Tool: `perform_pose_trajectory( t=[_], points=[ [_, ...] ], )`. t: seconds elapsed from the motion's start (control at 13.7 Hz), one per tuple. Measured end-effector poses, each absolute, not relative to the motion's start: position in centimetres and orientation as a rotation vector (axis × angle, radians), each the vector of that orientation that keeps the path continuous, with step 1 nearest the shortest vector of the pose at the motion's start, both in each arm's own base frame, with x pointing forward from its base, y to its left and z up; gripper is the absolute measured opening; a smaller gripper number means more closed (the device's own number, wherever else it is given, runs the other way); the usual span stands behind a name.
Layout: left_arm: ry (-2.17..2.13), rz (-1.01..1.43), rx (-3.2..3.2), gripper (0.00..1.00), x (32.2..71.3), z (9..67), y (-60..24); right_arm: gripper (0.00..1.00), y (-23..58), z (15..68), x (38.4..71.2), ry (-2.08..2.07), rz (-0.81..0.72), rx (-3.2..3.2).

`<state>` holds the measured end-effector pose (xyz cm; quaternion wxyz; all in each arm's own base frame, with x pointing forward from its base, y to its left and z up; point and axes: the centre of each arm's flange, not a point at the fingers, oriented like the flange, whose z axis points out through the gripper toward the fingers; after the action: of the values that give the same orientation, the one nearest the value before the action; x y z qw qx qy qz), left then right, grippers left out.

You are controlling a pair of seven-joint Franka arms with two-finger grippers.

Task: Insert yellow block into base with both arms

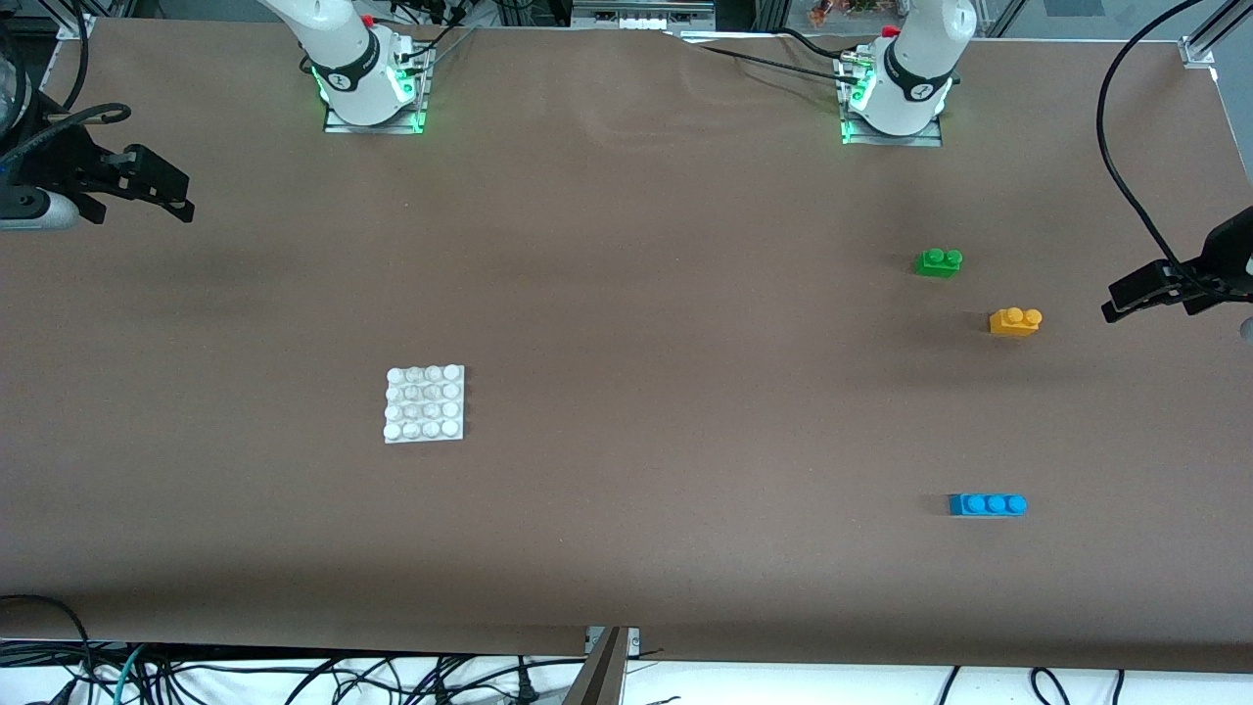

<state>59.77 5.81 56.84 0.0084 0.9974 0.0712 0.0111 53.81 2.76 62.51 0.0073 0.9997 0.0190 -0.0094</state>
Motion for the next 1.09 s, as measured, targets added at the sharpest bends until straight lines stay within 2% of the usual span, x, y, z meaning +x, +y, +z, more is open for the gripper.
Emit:
perform_pose_trajectory(
  t=[1.09],
  points=[
    [0.222,0.035,3.117,1.00,59.8,56.8,5.8,1.00,5.1,60.4,54.0,0.124,-0.072,3.120]
  ],
)
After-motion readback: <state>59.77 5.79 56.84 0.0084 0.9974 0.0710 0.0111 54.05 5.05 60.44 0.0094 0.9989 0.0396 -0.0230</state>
